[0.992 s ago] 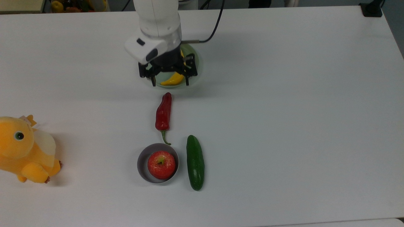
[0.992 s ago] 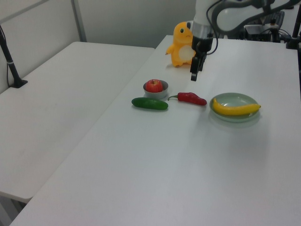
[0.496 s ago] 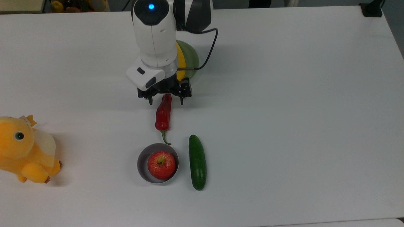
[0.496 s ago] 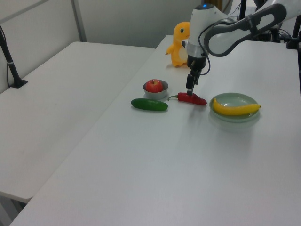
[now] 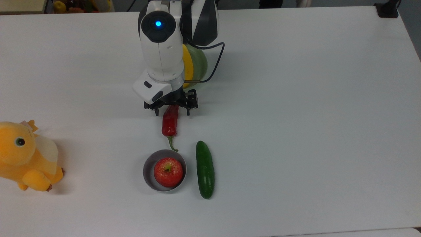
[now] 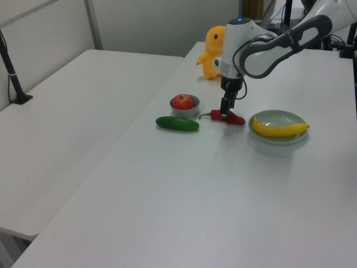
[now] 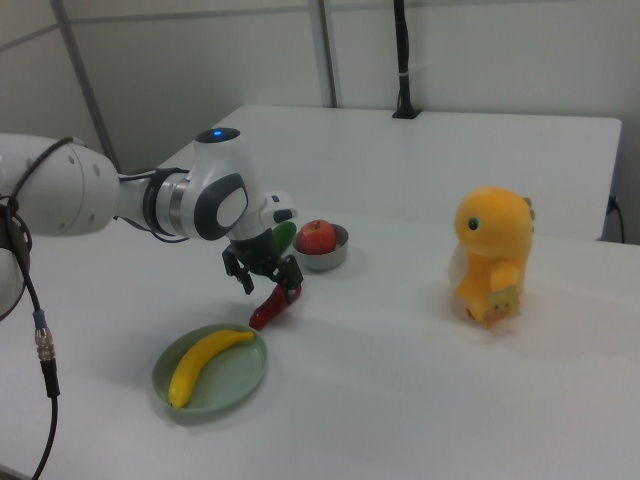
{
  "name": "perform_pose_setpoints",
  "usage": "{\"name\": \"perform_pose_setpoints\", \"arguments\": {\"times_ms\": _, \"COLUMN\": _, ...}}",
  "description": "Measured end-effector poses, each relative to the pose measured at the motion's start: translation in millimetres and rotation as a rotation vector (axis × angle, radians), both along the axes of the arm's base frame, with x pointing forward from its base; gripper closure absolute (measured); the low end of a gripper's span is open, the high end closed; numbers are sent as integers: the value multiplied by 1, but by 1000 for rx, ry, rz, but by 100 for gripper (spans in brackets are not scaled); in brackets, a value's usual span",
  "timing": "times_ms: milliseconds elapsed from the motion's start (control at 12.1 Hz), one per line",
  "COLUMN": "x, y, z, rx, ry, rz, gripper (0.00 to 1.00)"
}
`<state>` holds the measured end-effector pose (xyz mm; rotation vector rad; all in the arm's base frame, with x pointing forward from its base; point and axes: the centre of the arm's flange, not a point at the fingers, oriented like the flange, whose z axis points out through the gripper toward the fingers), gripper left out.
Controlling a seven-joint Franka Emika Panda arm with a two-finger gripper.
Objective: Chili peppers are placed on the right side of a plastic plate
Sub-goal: 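Lower the open gripper over the red chili pepper and close on it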
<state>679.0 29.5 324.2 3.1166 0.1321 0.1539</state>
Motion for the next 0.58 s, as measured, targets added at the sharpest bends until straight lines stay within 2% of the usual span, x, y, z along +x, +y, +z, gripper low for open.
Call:
{"name": "perform_pose_setpoints", "arguments": {"times_ms": 496, "x": 1, "y": -1, "z": -11, "rx": -14, "ry": 2, "rz": 10, "gripper": 0}}
{"name": "perform_pose_setpoints", "arguments": {"times_ms": 579, "x": 1, "y": -2, "z": -11, "rx": -15, "ry": 1, "rz": 10, "gripper": 3}}
